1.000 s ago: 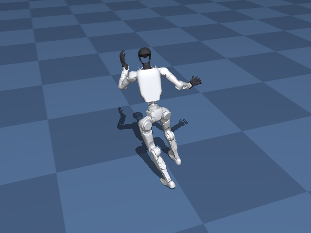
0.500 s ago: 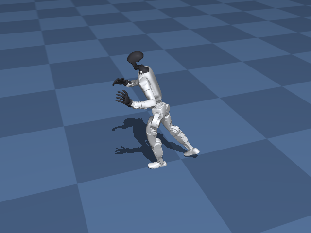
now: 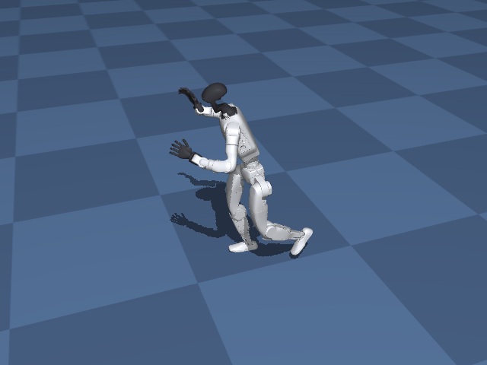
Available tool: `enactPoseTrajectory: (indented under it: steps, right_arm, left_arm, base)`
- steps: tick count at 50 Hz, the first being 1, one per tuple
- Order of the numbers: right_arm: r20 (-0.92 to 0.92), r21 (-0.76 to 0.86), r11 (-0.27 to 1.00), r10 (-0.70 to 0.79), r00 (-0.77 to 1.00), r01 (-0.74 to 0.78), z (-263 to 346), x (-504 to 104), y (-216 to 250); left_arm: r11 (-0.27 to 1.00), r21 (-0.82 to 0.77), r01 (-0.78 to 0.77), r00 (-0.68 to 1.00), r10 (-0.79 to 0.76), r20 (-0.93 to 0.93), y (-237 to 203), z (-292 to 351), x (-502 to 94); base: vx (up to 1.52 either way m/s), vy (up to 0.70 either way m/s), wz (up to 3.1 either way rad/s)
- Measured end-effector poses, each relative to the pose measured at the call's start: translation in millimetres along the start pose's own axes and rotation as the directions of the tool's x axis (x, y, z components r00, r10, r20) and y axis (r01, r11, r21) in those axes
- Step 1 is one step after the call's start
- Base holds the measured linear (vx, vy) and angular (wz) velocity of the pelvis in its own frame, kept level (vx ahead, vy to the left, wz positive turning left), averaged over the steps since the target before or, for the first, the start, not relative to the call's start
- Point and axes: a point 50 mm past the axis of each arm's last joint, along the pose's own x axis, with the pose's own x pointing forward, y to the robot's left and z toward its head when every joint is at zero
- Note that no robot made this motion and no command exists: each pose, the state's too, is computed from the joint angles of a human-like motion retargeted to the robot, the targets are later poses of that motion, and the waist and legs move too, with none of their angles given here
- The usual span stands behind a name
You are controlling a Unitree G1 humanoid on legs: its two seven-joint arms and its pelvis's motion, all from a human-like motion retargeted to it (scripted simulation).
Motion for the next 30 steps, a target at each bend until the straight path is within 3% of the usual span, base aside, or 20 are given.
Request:
enactPoseTrajectory:
  steps: [2, 5, 8, 11, 15, 18, 20, 22, 23, 25, 26, 28, 30]
  right_arm:
    - [0.21, 0.116, 0.989, -0.12, 0.97, 0.097, 44, 35, 7]
    - [0.429, 0.23, 0.972, -0.144, 0.892, 0.046, 102, 51, 33]
    - [0.52, 0.239, 0.967, -0.057, 0.852, -0.081, 130, 37, 68]
    - [0.509, 0.292, 0.906, 0.125, 0.852, -0.307, 138, 5, 107]
    - [0.45, 0.457, 0.611, 0.468, 0.76, -0.646, 136, -65, 150]
    - [0.393, 0.436, 0.421, 0.707, 0.589, -0.796, 114, -119, 159]
    - [0.233, 0.507, 0.345, 0.827, 0.511, -0.79, 84, -152, 154]
    - [-0.009, 0.727, 0.301, 0.903, 0.43, -0.617, 54, -192, 139]
    - [-0.127, 0.844, 0.303, 0.915, 0.383, -0.443, 44, -216, 127]
    - [-0.359, 0.871, 0.423, 0.895, 0.264, -0.251, 15, -246, 98]
    - [-0.406, 0.822, 0.46, 0.886, 0.223, -0.336, -1, -251, 80]
    - [-0.58, 0.761, 0.626, 0.774, 0.254, -0.169, -19, -246, 49]
    - [-0.637, 0.636, 0.723, 0.689, 0.346, -0.27, -40, -217, 19]
  left_arm:
    - [0.999, 0.003, -0.053, 0.969, 0.052, -0.24, -3, -37, -44]
    - [0.986, 0.002, -0.164, 0.812, 0.136, -0.567, 3, -67, -131]
    - [0.942, 0.104, -0.318, 0.566, 0.277, -0.776, 25, -68, -218]
    - [0.795, 0.299, -0.527, 0.288, 0.498, -0.818, 63, -47, -284]
    - [0.561, 0.496, -0.663, 0.125, 0.736, -0.665, 117, -14, -311]
    - [0.525, 0.517, -0.676, 0.258, 0.826, -0.501, 157, -4, -276]
    - [0.519, 0.565, -0.642, 0.424, 0.854, -0.302, 189, 2, -227]
    - [0.435, 0.683, -0.587, 0.548, 0.834, -0.06, 219, 14, -172]
    - [0.328, 0.783, -0.53, 0.588, 0.807, 0.06, 231, 21, -146]
    - [0.229, 0.712, -0.663, 0.568, 0.774, 0.28, 241, 52, -102]
    - [0.203, 0.694, -0.691, 0.579, 0.73, 0.362, 242, 66, -84]
    - [0.22, 0.57, -0.791, 0.545, 0.677, 0.495, 232, 90, -57]
    - [0.297, 0.56, -0.773, 0.611, 0.585, 0.533, 219, 102, -34]
  base:
    - [0.92, -0.28, -0.85]
    - [1.03, -0.2, -1.16]
    - [1.13, -0.03, -1.45]
    - [1.16, 0.21, -1.47]
    - [1.16, 0.4, -0.74]
    - [1.11, 0.4, 0.87]
    - [1.07, 0.32, 1.44]
    - [1.08, 0.2, 1.51]
    - [1.1, 0.11, 1.47]
    - [1.11, 0.06, 1.3]
    - [1.13, 0.02, 1.22]
    - [1.15, -0.03, 1.23]
    - [1.2, -0.13, 1.23]
